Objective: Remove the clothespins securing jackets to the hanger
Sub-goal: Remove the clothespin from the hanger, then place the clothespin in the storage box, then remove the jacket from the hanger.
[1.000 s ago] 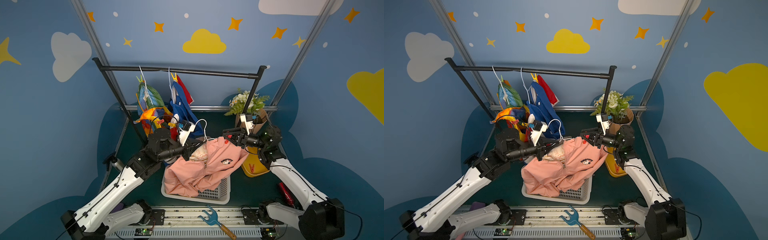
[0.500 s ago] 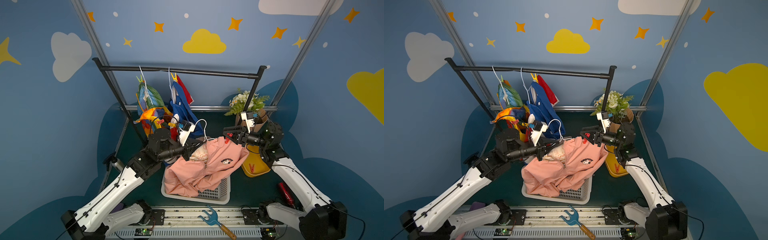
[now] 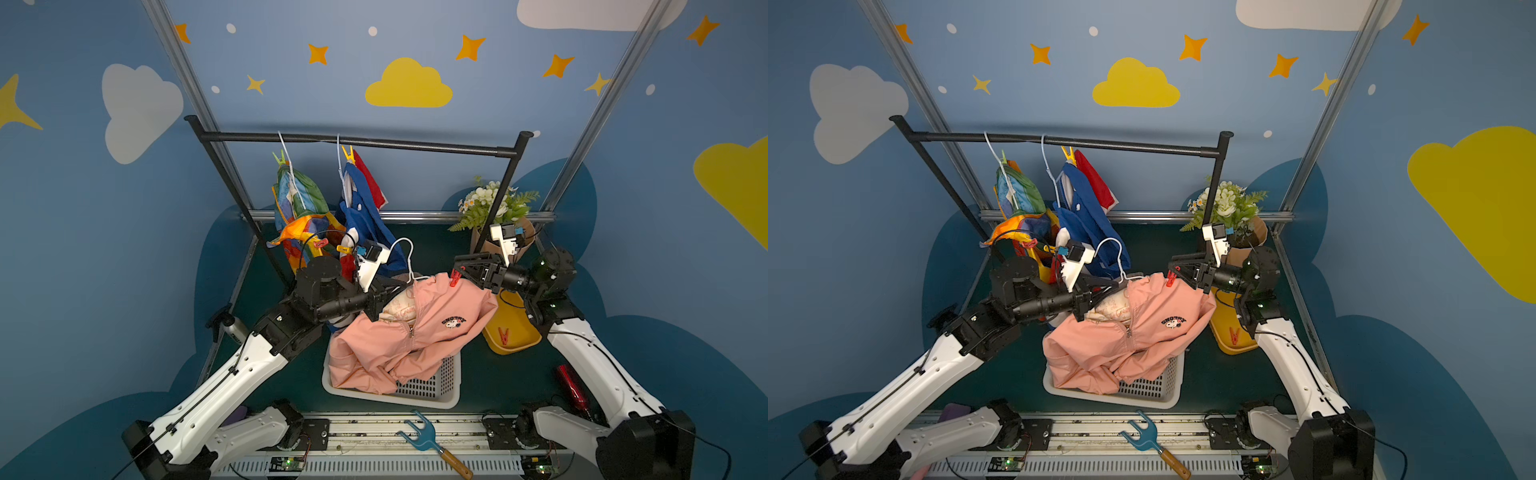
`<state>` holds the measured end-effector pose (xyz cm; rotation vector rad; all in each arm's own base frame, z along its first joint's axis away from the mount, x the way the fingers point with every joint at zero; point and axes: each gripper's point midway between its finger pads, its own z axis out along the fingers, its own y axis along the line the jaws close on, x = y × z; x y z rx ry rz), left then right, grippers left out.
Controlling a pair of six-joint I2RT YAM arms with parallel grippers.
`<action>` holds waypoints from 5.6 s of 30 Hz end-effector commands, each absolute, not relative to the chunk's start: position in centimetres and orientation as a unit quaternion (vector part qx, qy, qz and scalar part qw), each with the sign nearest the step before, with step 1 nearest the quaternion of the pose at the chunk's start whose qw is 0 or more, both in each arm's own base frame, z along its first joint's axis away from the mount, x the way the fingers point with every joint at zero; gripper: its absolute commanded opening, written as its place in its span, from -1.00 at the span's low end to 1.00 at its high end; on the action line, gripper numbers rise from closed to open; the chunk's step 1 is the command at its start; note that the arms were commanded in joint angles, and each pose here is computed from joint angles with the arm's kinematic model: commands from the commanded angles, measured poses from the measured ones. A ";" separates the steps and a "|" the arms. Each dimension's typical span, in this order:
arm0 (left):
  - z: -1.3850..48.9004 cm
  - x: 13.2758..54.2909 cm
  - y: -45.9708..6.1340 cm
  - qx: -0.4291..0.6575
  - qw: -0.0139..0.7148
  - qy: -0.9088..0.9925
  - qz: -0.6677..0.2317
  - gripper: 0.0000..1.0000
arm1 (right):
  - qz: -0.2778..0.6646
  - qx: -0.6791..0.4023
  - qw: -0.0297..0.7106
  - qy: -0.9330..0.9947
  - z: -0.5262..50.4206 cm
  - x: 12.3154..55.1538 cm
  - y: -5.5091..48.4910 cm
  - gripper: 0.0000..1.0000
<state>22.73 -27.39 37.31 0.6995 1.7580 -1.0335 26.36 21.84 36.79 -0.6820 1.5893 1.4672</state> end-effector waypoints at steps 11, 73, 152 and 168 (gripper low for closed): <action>39.3 22.9 -27.6 0.277 0.489 0.695 -0.449 -0.93 | 0.600 -0.282 0.424 0.617 36.6 26.3 21.2 -0.18; 37.4 24.7 -26.9 0.246 0.484 0.733 -0.410 -0.93 | 0.483 -0.210 0.417 0.741 36.1 29.4 19.8 -1.00; 37.4 22.4 -26.8 0.298 0.491 0.718 -0.393 -0.93 | 0.347 -0.221 0.543 0.732 36.4 26.0 13.9 0.53; 37.8 20.8 -28.6 0.356 0.472 0.692 -0.415 -0.93 | 0.394 -0.374 0.498 0.675 38.9 23.1 23.4 0.52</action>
